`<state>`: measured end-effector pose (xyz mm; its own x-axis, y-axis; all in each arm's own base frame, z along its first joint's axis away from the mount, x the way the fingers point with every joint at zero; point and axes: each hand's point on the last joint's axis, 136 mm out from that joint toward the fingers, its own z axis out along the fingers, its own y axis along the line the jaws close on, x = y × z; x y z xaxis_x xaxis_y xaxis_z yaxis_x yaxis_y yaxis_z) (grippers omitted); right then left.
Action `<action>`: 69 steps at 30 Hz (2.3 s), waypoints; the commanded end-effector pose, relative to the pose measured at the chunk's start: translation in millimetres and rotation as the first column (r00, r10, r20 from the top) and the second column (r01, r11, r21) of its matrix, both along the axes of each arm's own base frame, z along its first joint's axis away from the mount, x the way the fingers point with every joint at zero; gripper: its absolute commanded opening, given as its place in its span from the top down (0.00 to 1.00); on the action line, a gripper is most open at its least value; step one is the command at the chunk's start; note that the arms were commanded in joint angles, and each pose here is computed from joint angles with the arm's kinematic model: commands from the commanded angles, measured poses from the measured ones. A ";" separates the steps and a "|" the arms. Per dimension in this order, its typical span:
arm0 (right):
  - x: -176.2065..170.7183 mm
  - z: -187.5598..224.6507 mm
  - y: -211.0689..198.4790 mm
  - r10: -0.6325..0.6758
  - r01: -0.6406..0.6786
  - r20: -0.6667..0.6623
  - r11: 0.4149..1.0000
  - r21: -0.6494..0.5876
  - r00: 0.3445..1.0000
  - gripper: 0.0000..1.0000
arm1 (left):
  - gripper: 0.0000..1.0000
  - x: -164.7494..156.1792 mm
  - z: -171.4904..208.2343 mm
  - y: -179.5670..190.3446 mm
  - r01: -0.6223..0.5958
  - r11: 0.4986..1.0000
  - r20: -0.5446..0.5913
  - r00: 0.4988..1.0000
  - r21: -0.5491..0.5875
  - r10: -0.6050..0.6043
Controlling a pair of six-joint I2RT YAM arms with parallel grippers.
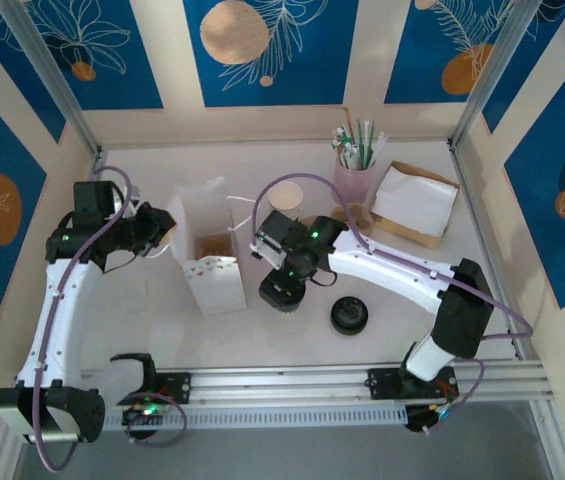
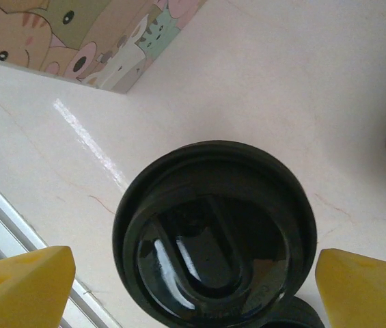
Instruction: Pack the takeout coffee
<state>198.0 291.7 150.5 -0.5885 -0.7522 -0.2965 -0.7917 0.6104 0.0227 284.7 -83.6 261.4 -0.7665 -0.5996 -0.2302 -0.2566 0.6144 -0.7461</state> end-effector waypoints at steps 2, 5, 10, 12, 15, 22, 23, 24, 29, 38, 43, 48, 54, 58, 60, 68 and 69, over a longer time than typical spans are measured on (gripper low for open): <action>-1.2 -0.1 -3.9 -0.021 0.021 -0.009 1.000 -0.007 1.000 0.08 | 0.88 1.4 4.8 3.4 0.000 1.000 0.026 1.000 0.001 0.000; 0.5 -7.0 -6.5 -0.035 0.034 -0.019 0.999 -0.023 0.999 0.06 | 0.88 1.2 5.0 3.4 0.000 1.000 0.026 1.000 0.001 0.000; 3.4 -13.9 -9.3 -0.053 0.051 -0.038 0.998 -0.031 0.998 0.07 | 0.87 1.4 5.3 3.3 0.000 1.000 0.027 1.000 0.001 0.000; 3.9 -16.6 -10.8 -0.061 0.060 -0.049 0.998 -0.032 0.997 0.08 | 0.87 1.4 6.0 3.0 0.001 1.000 0.028 1.000 0.001 -0.001; 4.1 -19.6 -11.4 -0.068 0.066 -0.061 0.997 -0.031 0.996 0.09 | 0.87 1.6 5.1 3.6 -0.001 1.000 0.026 1.000 0.002 0.001; 4.0 -21.8 -8.5 -0.070 0.068 -0.084 0.998 -0.018 0.994 0.16 | 0.87 1.6 5.3 3.4 -0.002 1.000 0.027 1.000 0.000 0.002; 4.3 -22.3 -8.3 -0.071 0.069 -0.085 0.997 -0.018 0.994 0.17 | 0.87 1.7 4.9 3.5 -0.002 1.000 0.027 1.000 0.001 0.002; 4.0 -22.8 -7.5 -0.068 0.067 -0.086 0.998 -0.017 0.994 0.17 | 0.87 1.8 4.6 3.5 -0.002 1.000 0.026 1.000 0.001 0.002; 3.8 -27.8 -5.9 -0.072 0.070 -0.100 0.997 -0.023 0.992 0.18 | 0.87 1.7 4.5 3.6 -0.003 1.000 0.027 1.000 0.000 0.003; 3.5 -24.4 -6.7 -0.079 0.077 -0.096 0.997 -0.031 0.992 0.28 | 0.83 2.7 4.4 4.0 -0.006 1.000 0.025 1.000 0.000 0.006; 1.6 -8.3 -10.9 -0.096 0.094 -0.066 0.995 -0.023 0.993 0.32 | 0.66 3.8 7.7 4.0 -0.005 1.000 0.034 0.999 0.001 0.005; -2.3 16.1 -16.0 -0.136 0.137 -0.051 0.990 0.014 0.989 0.34 | 0.45 4.0 17.1 3.4 0.007 1.000 0.059 0.998 0.011 -0.008; -11.4 42.5 -29.5 -0.212 0.216 -0.068 0.975 0.046 0.975 0.35 | 0.21 -0.5 26.6 5.2 0.018 0.999 0.081 0.996 0.033 -0.021; -18.5 61.2 -40.4 -0.255 0.259 -0.063 0.962 0.081 0.965 0.35 | 0.04 -2.3 36.0 6.4 0.024 0.999 0.108 0.994 0.047 -0.029; -22.5 73.3 -45.9 -0.275 0.280 -0.055 0.953 0.113 0.960 0.35 | 0.00 -3.6 44.6 7.0 0.027 0.998 0.128 0.991 0.055 -0.034; -40.1 144.7 -73.9 -0.360 0.343 -0.015 0.877 0.337 0.933 0.36 | 0.00 -20.0 106.3 12.0 0.009 0.995 0.274 0.961 0.094 -0.035; -42.3 157.6 -76.5 -0.366 0.343 -0.013 0.857 0.385 0.930 0.36 | 0.00 -23.3 115.5 14.1 -0.005 0.994 0.300 0.953 0.106 -0.027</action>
<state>163.5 226.2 276.7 -0.7628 -0.4126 -0.4979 -0.5658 0.7987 0.2048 277.6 -74.7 350.1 -0.7019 -0.5578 -0.4430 -0.0693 0.6724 -0.7369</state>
